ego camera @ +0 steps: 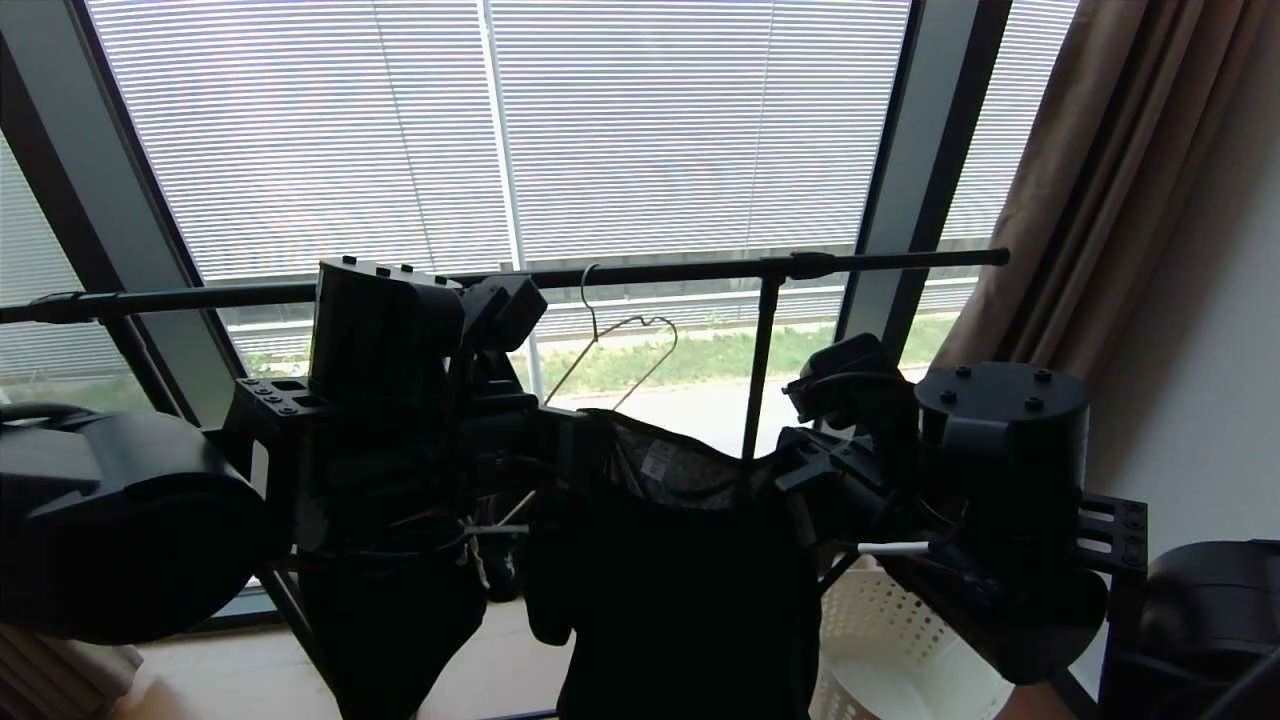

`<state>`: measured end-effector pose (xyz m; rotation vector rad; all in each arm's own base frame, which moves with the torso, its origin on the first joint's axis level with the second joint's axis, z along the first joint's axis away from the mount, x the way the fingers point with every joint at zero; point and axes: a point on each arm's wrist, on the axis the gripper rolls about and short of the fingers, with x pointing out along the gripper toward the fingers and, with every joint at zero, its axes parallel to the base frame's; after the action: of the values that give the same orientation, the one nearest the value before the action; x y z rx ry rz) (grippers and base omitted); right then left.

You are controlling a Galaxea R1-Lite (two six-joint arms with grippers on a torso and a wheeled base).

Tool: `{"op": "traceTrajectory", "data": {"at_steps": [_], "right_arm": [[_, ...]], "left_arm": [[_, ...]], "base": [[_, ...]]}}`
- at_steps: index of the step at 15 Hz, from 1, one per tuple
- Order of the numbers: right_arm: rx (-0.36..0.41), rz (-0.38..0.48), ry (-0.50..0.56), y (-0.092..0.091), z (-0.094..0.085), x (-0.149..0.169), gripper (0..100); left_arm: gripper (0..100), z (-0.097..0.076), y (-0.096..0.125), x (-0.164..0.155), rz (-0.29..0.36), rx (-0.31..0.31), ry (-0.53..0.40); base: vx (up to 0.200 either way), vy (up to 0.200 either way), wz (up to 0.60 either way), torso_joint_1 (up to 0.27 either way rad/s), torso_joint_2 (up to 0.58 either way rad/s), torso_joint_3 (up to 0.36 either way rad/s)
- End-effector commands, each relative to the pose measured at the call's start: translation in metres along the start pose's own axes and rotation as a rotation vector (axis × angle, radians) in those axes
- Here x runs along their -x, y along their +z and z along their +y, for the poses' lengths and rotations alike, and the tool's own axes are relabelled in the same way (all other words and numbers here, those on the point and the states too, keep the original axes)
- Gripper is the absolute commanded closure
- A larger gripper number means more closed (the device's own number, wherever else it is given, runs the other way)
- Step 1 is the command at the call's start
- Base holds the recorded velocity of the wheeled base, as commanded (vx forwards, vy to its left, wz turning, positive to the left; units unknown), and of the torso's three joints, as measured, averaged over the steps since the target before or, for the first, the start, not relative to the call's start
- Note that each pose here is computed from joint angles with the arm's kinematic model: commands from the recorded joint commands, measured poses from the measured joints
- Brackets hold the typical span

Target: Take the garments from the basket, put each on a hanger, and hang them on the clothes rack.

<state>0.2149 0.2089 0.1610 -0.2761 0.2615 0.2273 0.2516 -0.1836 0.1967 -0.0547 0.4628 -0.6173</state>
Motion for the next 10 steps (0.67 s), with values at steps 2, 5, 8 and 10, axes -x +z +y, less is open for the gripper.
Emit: {"op": "traceTrajectory", "data": {"at_steps": [2,5,8,10], "right_arm": [[0.029,0.016,0.001,-0.006,-0.001,0.002,100],[0.092,0.042,0.008,-0.017,-0.001,0.003,100],[0.123,0.057,0.014,-0.021,-0.001,0.003,0],[0.164,0.074,0.043,-0.028,0.0,0.005,0]], "left_arm": [[100,-0.002,0.008,-0.01,-0.02,0.0,-0.003],[100,-0.006,0.018,-0.009,-0.053,-0.004,-0.015],[100,-0.01,0.028,-0.01,-0.081,-0.01,-0.029],[100,-0.015,0.035,-0.008,-0.103,-0.023,-0.04]], "base": [[0.0,0.0,0.0,0.0,0.0,0.0],[0.0,0.0,0.0,0.0,0.0,0.0],[0.0,0.0,0.0,0.0,0.0,0.0],[0.0,0.0,0.0,0.0,0.0,0.0]]}}
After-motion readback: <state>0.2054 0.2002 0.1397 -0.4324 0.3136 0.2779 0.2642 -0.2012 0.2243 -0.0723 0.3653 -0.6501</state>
